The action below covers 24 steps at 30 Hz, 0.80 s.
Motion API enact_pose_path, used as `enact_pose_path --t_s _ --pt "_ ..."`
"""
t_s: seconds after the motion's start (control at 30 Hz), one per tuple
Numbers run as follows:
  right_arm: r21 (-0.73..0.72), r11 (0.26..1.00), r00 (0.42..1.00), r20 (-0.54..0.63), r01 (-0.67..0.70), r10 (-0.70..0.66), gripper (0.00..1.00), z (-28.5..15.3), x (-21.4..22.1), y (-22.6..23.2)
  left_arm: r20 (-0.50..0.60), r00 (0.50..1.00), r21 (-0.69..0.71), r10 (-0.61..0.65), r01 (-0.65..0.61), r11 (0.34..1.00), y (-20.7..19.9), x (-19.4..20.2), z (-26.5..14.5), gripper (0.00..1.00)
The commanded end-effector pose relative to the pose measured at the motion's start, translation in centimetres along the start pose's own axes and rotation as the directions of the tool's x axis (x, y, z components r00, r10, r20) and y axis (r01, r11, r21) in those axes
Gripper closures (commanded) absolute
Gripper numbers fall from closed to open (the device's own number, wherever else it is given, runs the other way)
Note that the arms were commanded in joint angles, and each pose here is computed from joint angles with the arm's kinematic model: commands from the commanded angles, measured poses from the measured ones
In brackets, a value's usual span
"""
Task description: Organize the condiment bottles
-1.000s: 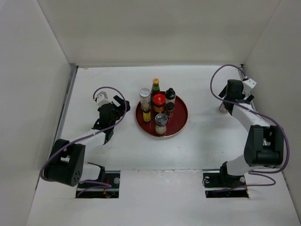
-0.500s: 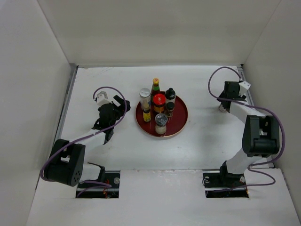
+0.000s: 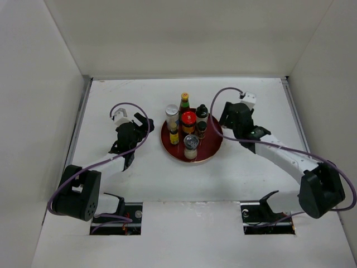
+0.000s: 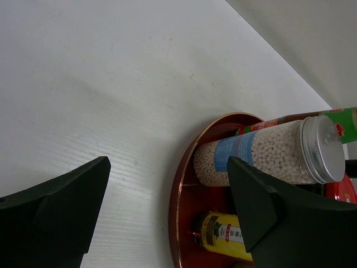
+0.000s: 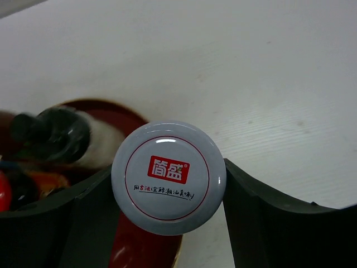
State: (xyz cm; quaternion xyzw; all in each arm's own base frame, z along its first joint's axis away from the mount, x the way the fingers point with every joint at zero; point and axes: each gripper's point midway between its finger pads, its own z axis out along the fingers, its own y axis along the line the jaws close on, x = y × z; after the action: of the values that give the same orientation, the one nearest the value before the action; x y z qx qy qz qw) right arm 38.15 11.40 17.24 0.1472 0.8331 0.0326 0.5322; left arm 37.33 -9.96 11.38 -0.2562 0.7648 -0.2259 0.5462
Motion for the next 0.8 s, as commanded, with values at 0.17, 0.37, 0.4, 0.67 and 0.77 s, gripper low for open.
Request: enact_pose_path --t_s 0.17,0.37,0.4,0.67,0.77 --pt "-0.139 0.990 1.000 0.027 0.010 -0.006 0.46 -0.4 1.4 6.4 0.037 0.999 0.034 -0.019 0.018 0.999 -0.6 -0.9 -0.1 0.14" --pt "-0.152 0.988 0.999 -0.019 0.031 -0.034 0.45 0.7 4.1 7.3 0.038 0.999 0.029 -0.019 0.018 0.999 -0.4 -0.9 -0.1 0.14" --pt "-0.147 0.989 0.999 -0.026 0.034 -0.038 0.45 0.8 4.5 7.2 0.037 0.999 0.027 -0.019 0.018 0.999 -0.4 -0.8 0.0 0.14" --pt "-0.139 0.990 0.998 -0.054 0.034 -0.042 0.32 1.1 6.3 6.9 0.032 0.999 0.026 -0.019 0.018 0.999 -0.4 -0.7 0.0 0.14" --pt "-0.145 0.989 0.999 -0.043 0.024 -0.031 0.18 0.5 5.6 6.7 0.030 0.999 0.022 -0.018 0.017 1.000 -0.4 -0.7 0.1 0.14"
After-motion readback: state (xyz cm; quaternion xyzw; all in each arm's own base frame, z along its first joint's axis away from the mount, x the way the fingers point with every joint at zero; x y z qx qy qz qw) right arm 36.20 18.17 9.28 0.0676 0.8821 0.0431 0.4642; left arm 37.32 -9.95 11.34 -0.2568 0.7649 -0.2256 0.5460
